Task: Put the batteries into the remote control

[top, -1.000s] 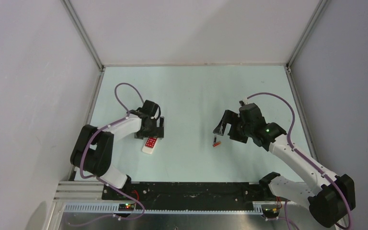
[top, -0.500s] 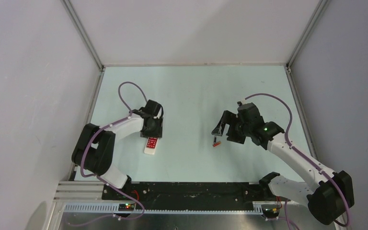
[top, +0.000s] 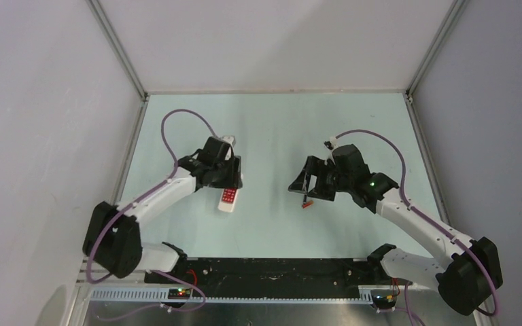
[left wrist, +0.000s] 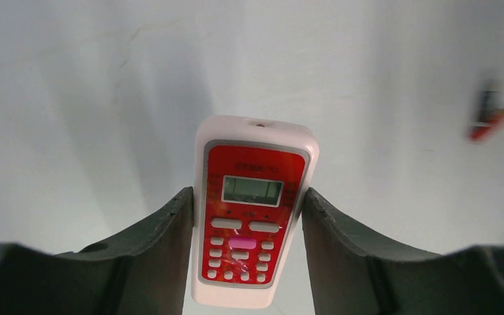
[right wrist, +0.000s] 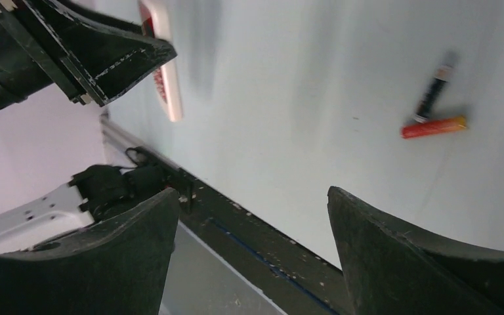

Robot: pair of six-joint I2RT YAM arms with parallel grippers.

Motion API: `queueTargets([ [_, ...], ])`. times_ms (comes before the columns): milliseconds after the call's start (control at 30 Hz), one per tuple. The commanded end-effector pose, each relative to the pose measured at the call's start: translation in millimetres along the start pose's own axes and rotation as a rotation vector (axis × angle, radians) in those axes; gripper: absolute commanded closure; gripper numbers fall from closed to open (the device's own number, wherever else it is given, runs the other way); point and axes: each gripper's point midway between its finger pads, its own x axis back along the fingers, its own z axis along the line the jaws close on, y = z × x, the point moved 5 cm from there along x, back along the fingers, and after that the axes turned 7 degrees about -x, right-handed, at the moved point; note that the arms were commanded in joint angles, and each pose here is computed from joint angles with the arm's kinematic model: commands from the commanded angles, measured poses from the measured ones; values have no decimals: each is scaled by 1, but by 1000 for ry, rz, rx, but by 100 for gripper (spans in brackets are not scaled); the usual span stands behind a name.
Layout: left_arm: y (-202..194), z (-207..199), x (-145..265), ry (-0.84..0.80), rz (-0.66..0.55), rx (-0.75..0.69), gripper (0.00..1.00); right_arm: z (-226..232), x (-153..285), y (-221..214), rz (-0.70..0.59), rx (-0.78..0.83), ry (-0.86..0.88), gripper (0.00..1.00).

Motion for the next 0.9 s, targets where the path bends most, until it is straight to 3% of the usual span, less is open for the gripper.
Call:
queueTargets([
  [0, 48, -43, 58, -226, -201, 38, 72, 47, 12, 1, 7, 90, 262, 13],
  [167, 75, -69, 116, -428, -316, 67, 72, 98, 43, -5, -27, 243, 522, 6],
  [333, 85, -95, 162, -639, -335, 47, 71, 136, 78, -7, -105, 362, 724, 1],
  [600, 89, -118, 224, -841, -380, -5, 72, 158, 77, -13, -113, 395, 800, 1],
  [867, 83, -135, 259, -963, -383, -72, 73, 176, 70, -20, -110, 405, 874, 1],
])
